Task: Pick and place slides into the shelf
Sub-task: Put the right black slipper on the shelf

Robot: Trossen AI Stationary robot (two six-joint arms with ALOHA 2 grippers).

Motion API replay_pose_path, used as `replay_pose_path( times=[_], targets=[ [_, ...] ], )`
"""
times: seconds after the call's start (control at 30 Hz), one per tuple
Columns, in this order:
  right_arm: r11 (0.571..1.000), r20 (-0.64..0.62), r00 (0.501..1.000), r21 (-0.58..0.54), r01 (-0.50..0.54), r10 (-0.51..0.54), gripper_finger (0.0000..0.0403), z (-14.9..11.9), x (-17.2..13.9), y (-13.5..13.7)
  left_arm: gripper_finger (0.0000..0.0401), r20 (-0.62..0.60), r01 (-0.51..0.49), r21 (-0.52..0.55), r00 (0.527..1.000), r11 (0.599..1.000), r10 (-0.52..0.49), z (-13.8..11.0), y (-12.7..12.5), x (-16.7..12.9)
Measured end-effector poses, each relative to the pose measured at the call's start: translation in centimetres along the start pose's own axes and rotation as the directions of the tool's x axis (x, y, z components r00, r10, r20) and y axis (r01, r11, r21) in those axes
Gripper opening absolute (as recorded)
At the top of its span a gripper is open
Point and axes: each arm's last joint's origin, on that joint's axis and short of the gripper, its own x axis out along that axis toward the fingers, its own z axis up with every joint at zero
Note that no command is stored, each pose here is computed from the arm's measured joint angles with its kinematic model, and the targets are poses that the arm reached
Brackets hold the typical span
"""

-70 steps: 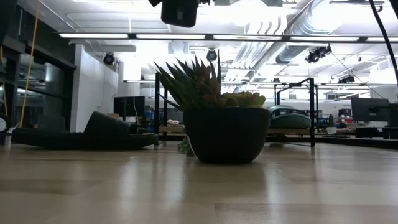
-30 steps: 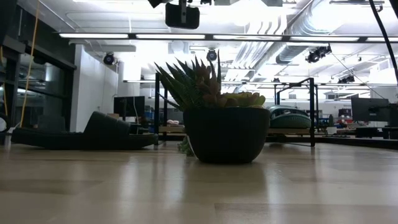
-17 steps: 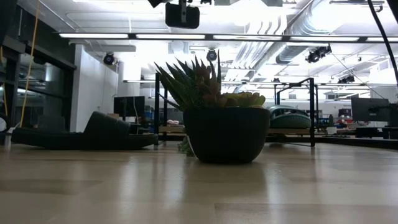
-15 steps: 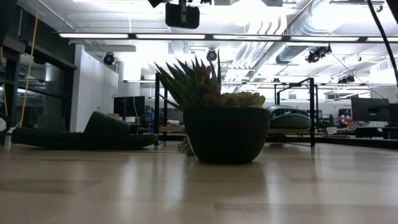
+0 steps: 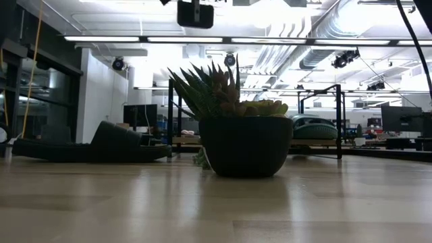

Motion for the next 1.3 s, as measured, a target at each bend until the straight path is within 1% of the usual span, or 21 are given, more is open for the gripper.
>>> replay_pose_path(
  times=[0.13,0.2,0.27,0.33,0.6,0.7,0.9,1.1,1.3],
  targets=[
    [1.000,-0.003,1.000,0.002,0.007,-0.007,0.0225,-0.2,-0.4,-0.1,0.0052,0.013,-0.035,0.027,0.999,0.999,0.035,-0.7,-0.7,-0.5],
    [1.000,0.000,1.000,0.005,0.009,-0.009,0.0225,-0.3,-0.7,-0.1,0.0052,0.013,-0.068,0.016,0.998,0.998,0.068,-1.2,-0.8,-0.8],
    [1.000,0.005,1.000,0.006,0.011,-0.011,0.0225,-0.4,-1.0,-0.1,0.0052,0.036,-0.098,0.031,0.995,0.995,0.097,-1.4,-1.1,-1.1],
    [1.000,0.008,1.000,0.013,0.014,-0.014,0.0225,-0.4,-1.2,-0.2,0.0052,0.029,-0.114,0.022,0.993,0.993,0.113,-1.9,-1.2,-1.3],
    [0.997,-0.001,0.999,0.063,0.033,-0.033,0.0225,-0.8,-2.3,-1.3,0.0052,0.073,-0.192,0.032,0.979,0.981,0.189,-3.0,-2.2,-2.3],
    [0.997,0.015,0.999,0.054,0.050,-0.051,0.0225,-0.8,-2.8,-1.7,0.0052,0.107,-0.235,0.035,0.967,0.971,0.230,-3.4,-2.6,-2.8],
    [0.995,0.097,0.990,0.018,0.097,-0.098,0.0225,-0.6,-4.5,-2.0,0.0052,0.184,-0.310,0.038,0.937,0.950,0.298,-4.1,-3.6,-3.7],
    [0.988,0.173,0.973,0.027,0.150,-0.153,0.0225,-1.0,-7.0,-2.2,0.0053,0.231,-0.366,0.018,0.907,0.930,0.353,-4.9,-4.3,-4.5],
    [0.979,0.213,0.955,0.049,0.199,-0.205,0.0225,-2.3,-9.8,-2.4,0.0054,0.291,-0.417,-0.011,0.868,0.909,0.402,-5.3,-4.8,-5.0]
  ],
)
